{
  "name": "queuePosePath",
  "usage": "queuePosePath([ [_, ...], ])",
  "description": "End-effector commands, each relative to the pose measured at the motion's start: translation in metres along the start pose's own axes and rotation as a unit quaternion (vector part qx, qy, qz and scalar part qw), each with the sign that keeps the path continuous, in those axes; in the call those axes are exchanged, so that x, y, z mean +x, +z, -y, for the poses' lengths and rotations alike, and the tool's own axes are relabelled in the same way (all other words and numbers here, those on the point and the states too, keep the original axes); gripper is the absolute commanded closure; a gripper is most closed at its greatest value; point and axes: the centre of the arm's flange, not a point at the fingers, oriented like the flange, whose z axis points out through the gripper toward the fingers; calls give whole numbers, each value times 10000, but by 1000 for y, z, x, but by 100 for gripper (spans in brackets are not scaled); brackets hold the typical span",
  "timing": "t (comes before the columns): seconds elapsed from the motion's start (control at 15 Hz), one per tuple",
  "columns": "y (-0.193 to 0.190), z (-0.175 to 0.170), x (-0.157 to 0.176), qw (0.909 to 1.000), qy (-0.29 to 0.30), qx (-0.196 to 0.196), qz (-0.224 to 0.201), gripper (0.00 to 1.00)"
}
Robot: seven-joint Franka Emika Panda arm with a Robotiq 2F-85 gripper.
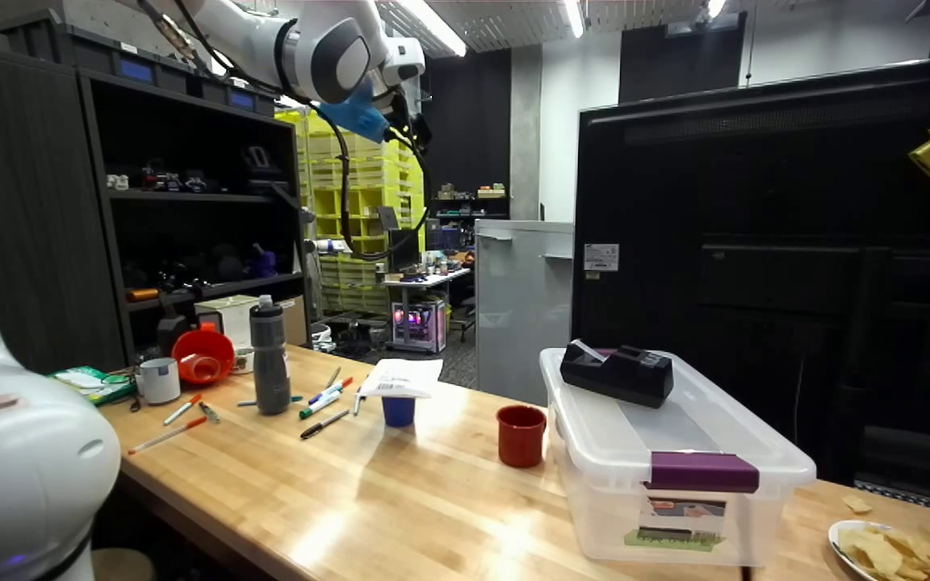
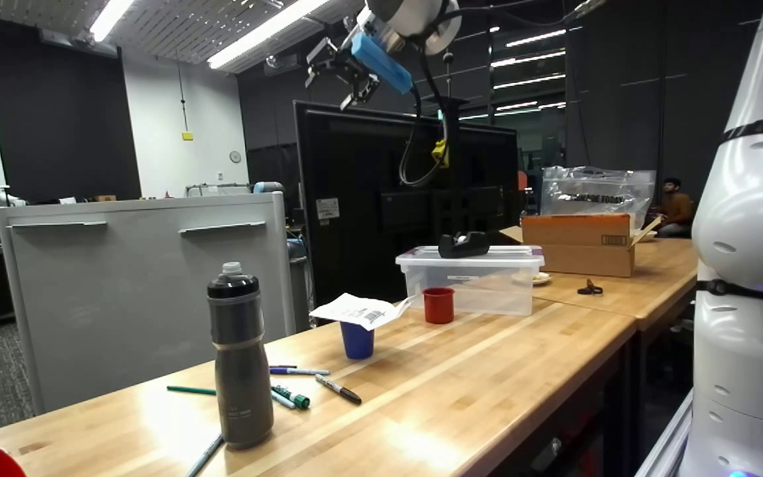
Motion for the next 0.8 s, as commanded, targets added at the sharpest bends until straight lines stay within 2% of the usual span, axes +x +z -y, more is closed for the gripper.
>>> queuePosePath([
  [0.0,2,-3,38,9960,731,291,-427,0],
  [0.33,0,-9,68,9873,1394,467,-605,0],
  [0.4,1,-8,65,9894,1328,432,-387,0],
  [0.47,-1,-12,54,9908,1197,357,-524,0],
  [0.73,4,-11,56,9909,1228,356,-426,0],
])
